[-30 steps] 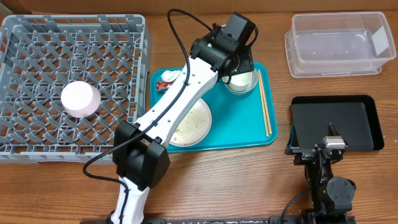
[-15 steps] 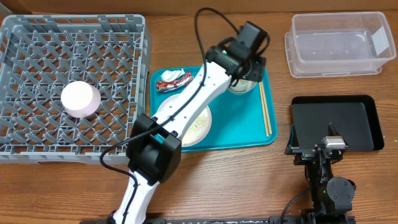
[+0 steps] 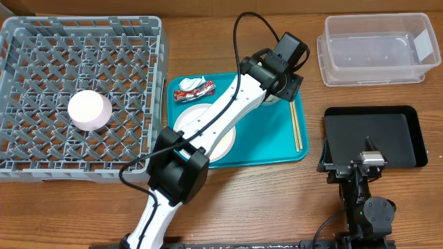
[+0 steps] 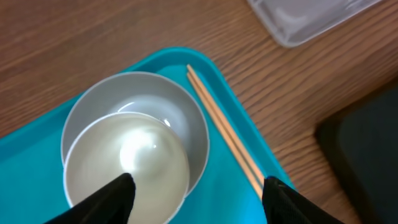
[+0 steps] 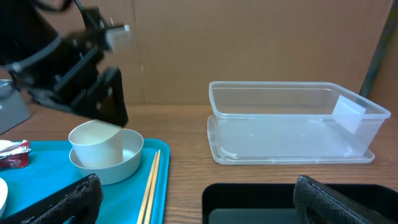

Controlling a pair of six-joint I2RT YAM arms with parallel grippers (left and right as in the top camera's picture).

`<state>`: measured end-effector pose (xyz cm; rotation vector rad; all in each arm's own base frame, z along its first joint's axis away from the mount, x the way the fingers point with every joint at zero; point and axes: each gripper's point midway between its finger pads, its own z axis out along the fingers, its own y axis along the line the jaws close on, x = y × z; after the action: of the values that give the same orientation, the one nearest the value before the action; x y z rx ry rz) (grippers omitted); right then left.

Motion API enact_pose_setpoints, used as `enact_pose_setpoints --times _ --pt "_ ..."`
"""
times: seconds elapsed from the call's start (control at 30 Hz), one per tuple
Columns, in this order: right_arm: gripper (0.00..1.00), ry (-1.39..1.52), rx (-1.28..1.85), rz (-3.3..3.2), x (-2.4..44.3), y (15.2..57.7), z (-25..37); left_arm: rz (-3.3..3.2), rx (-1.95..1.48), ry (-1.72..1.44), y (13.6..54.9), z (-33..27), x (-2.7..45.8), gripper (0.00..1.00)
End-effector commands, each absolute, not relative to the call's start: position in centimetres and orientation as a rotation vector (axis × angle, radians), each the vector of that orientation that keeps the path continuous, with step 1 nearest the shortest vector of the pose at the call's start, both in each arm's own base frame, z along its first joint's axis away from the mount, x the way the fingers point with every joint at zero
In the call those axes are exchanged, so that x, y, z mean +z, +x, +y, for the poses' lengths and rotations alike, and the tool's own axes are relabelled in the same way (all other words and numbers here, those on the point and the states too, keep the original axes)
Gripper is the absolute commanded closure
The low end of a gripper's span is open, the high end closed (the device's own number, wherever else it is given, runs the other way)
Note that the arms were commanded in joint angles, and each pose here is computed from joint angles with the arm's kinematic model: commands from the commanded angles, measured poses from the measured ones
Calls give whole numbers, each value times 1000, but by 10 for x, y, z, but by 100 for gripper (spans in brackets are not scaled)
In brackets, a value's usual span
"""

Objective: Sort waste into correct bins and load items into the dishwasher
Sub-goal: 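Lower the left gripper into the white cup nested in the bowl, then close the left gripper on the white cup rim and lift it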

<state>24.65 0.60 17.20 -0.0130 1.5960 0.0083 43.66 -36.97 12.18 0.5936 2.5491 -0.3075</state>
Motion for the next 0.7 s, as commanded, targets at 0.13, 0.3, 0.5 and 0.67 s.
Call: enact_pose_setpoints --times 0.13,0.3,0.5,0.67 --pt "0 -25 15 1591 171 246 8 2566 -231 635 441 -362 102 44" --pt "0 -25 15 1591 171 246 8 2630 -192 654 432 -355 86 46" --pt "0 -25 15 1591 171 246 8 2630 -193 654 433 -356 83 45" --pt "0 -25 15 1591 171 246 8 2626 -171 647 435 -353 82 54"
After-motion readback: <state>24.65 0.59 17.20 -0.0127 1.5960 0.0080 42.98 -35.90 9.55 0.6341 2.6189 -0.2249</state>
